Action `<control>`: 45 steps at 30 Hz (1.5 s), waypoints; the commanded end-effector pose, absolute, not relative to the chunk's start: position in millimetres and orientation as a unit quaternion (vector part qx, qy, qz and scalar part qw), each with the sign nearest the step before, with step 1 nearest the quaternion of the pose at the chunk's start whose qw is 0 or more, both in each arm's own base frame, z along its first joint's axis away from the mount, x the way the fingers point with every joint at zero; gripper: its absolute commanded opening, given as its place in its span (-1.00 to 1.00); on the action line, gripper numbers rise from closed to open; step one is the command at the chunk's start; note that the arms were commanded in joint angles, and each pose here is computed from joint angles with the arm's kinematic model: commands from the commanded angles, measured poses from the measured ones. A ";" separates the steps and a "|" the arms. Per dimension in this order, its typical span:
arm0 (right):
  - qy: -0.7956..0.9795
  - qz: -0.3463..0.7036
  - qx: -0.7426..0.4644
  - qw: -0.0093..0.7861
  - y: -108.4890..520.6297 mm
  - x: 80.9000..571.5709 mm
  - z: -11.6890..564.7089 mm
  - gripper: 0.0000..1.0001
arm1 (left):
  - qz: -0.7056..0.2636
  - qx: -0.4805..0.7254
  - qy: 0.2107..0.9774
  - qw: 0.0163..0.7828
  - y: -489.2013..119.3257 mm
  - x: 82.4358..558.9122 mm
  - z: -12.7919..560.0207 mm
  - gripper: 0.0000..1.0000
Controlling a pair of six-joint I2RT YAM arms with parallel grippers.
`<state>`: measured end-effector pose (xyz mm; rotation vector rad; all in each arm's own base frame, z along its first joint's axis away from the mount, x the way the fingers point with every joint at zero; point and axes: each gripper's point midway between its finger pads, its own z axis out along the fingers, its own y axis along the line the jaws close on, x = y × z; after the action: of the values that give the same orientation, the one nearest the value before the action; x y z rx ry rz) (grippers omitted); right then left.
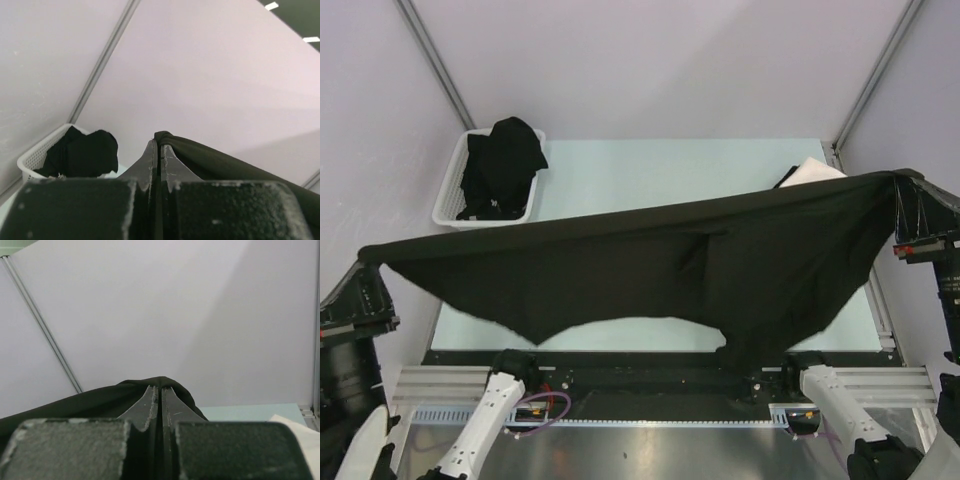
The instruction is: Fold and stack the t-shirts
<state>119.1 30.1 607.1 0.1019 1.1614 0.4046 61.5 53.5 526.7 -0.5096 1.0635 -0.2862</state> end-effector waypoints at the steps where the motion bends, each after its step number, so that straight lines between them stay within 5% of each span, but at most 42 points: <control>1: 0.560 0.161 0.051 0.811 27.2 135.8 599.4 -1.00 | -0.072 -0.275 0.541 0.791 61.4 108.5 514.3 -1.00; 14: 0.696 0.030 0.008 0.717 29.3 345.8 454.4 -1.00 | 0.040 -0.230 0.712 0.663 15.2 314.9 375.6 -1.00; 25: 0.754 0.010 -0.034 0.656 49.4 497.3 328.8 -1.00 | 0.077 -0.208 0.767 0.602 4.1 405.3 306.7 -1.00; 45: 0.722 0.079 -0.054 0.685 56.0 673.7 282.0 -1.00 | 0.143 -0.148 0.805 0.557 -12.5 553.8 237.6 -1.00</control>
<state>644.1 44.3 236.8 -0.0772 1.7929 0.1125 524.1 -19.6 211.1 -0.3466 1.9887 0.2960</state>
